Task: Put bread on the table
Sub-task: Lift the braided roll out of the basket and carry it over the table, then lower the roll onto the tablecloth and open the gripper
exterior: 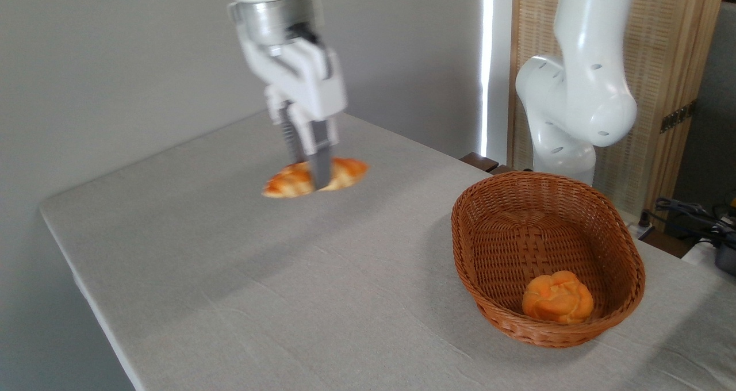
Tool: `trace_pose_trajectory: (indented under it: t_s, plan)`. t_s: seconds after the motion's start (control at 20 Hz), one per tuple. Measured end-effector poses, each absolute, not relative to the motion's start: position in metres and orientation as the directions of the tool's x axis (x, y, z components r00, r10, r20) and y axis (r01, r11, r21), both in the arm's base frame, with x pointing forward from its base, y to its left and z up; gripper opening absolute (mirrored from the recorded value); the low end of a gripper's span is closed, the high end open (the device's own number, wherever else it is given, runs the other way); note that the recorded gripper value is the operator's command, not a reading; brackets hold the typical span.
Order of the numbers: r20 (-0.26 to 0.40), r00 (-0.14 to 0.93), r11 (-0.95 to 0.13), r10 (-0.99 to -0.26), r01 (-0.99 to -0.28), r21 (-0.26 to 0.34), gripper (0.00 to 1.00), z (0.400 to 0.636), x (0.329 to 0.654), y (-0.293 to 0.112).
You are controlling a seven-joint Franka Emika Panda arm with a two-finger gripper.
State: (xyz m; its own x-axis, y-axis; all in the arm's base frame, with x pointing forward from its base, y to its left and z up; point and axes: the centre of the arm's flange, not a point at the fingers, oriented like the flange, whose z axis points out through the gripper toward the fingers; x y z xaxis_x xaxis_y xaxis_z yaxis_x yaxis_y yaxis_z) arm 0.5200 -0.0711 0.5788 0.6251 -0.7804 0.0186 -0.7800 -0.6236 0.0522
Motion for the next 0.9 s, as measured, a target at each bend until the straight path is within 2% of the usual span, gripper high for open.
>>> trace_pose_trajectory:
  t_s: [0.15,0.3,0.35,0.45,0.55,0.65,0.9]
  plan:
    - [-0.003,0.635,-0.634,-0.773,-0.772,0.050,0.56,0.565,0.553,-0.103]
    - [-0.008,0.608,-0.608,-0.794,-0.793,0.040,0.71,0.542,0.568,-0.144]
    - [-0.010,0.608,-0.608,-0.794,-0.793,0.026,0.78,0.530,0.572,-0.161]
    - [-0.024,0.602,-0.602,-0.798,-0.798,-0.012,0.84,0.505,0.580,-0.192]
    - [-0.028,0.590,-0.589,-0.807,-0.807,-0.030,1.00,0.482,0.587,-0.211]
    - [-0.028,0.584,-0.583,-0.812,-0.812,-0.032,1.00,0.470,0.591,-0.216]
    - [-0.031,0.581,-0.581,-0.813,-0.814,-0.032,1.00,0.467,0.593,-0.217]
